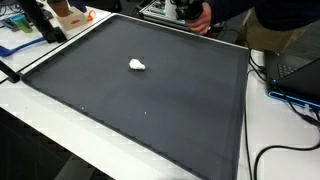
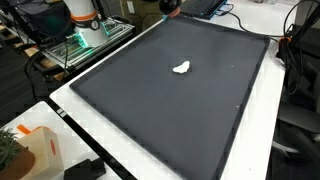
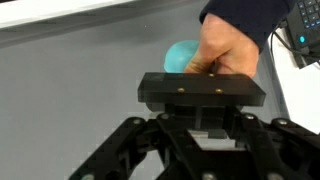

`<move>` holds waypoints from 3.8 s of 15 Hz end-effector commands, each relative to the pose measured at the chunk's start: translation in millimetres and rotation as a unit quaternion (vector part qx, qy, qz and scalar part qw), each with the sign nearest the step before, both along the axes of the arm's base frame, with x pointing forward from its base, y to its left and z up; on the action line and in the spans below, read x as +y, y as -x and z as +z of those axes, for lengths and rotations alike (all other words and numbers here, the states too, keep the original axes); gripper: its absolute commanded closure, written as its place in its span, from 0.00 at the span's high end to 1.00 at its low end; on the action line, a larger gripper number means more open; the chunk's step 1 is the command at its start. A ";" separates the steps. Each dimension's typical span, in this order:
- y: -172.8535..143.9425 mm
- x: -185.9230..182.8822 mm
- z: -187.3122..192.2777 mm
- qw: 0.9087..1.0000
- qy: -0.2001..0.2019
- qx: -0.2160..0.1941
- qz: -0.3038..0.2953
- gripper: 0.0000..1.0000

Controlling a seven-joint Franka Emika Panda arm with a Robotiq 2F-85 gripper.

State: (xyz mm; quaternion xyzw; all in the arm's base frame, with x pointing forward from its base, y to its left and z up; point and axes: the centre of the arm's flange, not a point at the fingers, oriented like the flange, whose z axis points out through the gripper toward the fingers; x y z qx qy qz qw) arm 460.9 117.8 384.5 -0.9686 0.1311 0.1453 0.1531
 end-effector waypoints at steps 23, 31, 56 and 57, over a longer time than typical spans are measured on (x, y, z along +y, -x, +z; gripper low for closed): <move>0.9 -8.5 86.5 0.963 0.144 -0.157 0.167 0.48; -20.5 -32.5 92.4 0.928 0.190 -0.195 0.253 0.23; -59.3 -123.3 -13.1 0.847 0.088 -0.265 0.451 0.23; -60.9 -124.6 -17.1 0.845 0.086 -0.269 0.455 0.23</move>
